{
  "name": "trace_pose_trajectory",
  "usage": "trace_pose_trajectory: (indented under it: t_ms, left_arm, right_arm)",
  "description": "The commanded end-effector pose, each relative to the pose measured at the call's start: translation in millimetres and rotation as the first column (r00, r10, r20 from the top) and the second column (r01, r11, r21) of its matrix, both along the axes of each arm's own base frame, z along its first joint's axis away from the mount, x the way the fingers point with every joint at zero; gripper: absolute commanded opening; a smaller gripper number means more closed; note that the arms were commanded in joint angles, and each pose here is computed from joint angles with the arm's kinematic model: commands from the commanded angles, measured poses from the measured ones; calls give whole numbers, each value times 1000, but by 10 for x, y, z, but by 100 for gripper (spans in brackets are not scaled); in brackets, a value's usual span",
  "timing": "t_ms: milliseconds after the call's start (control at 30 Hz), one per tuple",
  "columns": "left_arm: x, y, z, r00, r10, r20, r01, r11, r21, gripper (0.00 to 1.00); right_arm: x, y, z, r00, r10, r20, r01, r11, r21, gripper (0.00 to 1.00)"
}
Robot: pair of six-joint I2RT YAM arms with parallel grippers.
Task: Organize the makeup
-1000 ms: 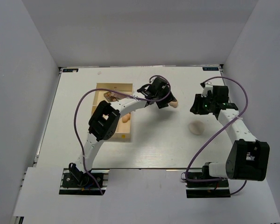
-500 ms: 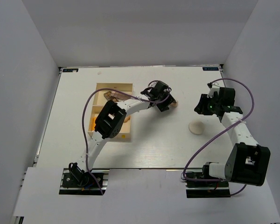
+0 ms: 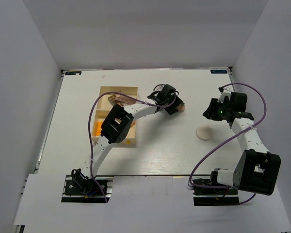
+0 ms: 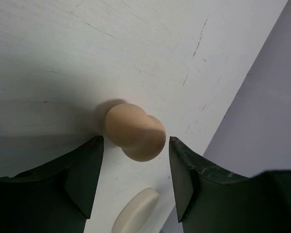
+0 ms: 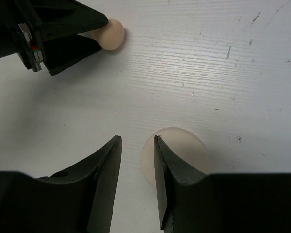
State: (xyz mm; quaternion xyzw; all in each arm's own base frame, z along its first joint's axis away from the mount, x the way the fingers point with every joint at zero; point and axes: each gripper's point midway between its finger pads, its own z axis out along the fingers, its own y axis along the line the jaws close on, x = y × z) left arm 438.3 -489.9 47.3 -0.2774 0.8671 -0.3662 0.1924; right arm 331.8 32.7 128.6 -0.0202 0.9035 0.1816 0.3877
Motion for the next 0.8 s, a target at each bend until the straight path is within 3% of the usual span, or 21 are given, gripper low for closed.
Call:
trace_pose_trajectory:
  t_ms: [0, 100, 300, 367, 467, 533, 600, 633, 700, 733, 767]
  left_arm:
    - [122, -22, 181, 999, 45, 19, -45, 998, -34, 66]
    - [113, -14, 120, 999, 46, 10, -46, 999, -26, 57]
    - [129, -4, 172, 999, 28, 21, -27, 999, -44, 26]
    - [89, -62, 288, 999, -20, 49, 24, 997, -75, 22]
    - [83, -70, 695, 972, -124, 202, 134, 990, -40, 17]
    - [24, -3, 1095, 950, -158, 270, 170, 985, -21, 17]
    - [-60, 156, 1165, 934, -194, 301, 186, 981, 55, 17]
    - [-139, 261, 1490, 919, -194, 344, 186, 981, 55, 17]
    - [-211, 587, 1392, 919, -191, 345, 148, 978, 149, 17]
    - [-313, 729, 1747, 899, -182, 398, 136, 981, 141, 17]
    - [-416, 886, 1604, 901, -204, 382, 136, 971, 198, 17]
  right_arm:
    - [31, 14, 114, 999, 2, 53, -3, 1000, 19, 40]
    - [26, 12, 112, 999, 3, 52, -4, 1000, 24, 40]
    - [12, 18, 120, 998, 12, 59, -13, 1000, 23, 40]
    - [-4, 23, 117, 998, 23, 61, -24, 1000, 17, 51]
    - [-29, 25, 93, 996, 57, 68, -57, 998, -7, 89]
    - [-42, 27, 100, 994, 77, 80, -75, 997, -19, 89]
    - [-45, 25, 94, 994, 82, 78, -80, 997, -24, 89]
    - [-43, 11, 88, 993, 85, 80, -83, 996, -31, 89]
    - [-45, 0, 83, 993, 91, 72, -88, 996, -33, 89]
    - [-55, 2, 72, 992, 105, 70, -102, 994, -38, 89]
    - [-68, 9, 72, 991, 113, 65, -111, 993, -37, 89]
